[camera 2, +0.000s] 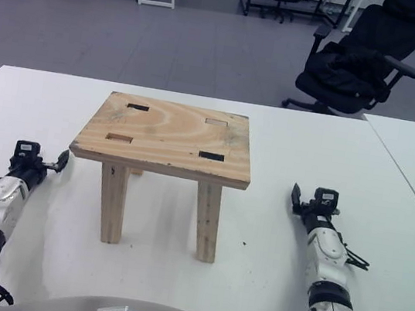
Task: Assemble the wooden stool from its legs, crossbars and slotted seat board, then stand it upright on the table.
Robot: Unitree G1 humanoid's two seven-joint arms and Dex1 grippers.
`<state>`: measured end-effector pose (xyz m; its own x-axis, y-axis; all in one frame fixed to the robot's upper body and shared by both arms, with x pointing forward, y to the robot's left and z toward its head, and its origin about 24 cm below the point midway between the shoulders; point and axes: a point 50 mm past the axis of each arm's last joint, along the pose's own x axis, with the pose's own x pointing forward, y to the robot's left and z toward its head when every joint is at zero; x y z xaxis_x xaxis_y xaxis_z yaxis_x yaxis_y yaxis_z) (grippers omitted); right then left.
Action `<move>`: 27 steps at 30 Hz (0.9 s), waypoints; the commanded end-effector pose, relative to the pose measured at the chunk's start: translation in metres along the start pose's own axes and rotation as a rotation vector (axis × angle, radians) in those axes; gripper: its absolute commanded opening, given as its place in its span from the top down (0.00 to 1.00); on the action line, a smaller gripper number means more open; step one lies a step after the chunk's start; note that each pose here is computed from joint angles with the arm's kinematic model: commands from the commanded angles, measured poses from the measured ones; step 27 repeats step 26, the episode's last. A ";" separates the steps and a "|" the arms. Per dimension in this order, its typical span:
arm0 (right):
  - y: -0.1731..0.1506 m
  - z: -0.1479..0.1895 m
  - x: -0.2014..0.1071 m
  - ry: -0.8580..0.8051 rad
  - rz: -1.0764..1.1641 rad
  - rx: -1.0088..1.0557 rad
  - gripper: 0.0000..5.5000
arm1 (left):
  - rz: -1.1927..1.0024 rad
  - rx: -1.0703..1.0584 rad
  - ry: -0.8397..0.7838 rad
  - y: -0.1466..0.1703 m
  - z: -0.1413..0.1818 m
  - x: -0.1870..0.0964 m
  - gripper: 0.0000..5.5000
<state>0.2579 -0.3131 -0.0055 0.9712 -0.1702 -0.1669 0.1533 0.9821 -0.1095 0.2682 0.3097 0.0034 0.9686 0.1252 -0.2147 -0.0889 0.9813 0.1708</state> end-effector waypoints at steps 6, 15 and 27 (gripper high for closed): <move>0.000 0.010 0.000 -0.096 0.015 -0.076 0.34 | -0.068 -0.018 -0.138 0.011 0.038 0.002 0.14; 0.006 0.043 0.011 -0.226 0.050 -0.149 0.34 | -0.163 -0.091 -0.191 -0.009 0.056 -0.002 0.14; 0.013 0.051 0.014 -0.242 0.084 -0.084 0.34 | -0.179 -0.090 -0.182 -0.021 0.055 -0.005 0.14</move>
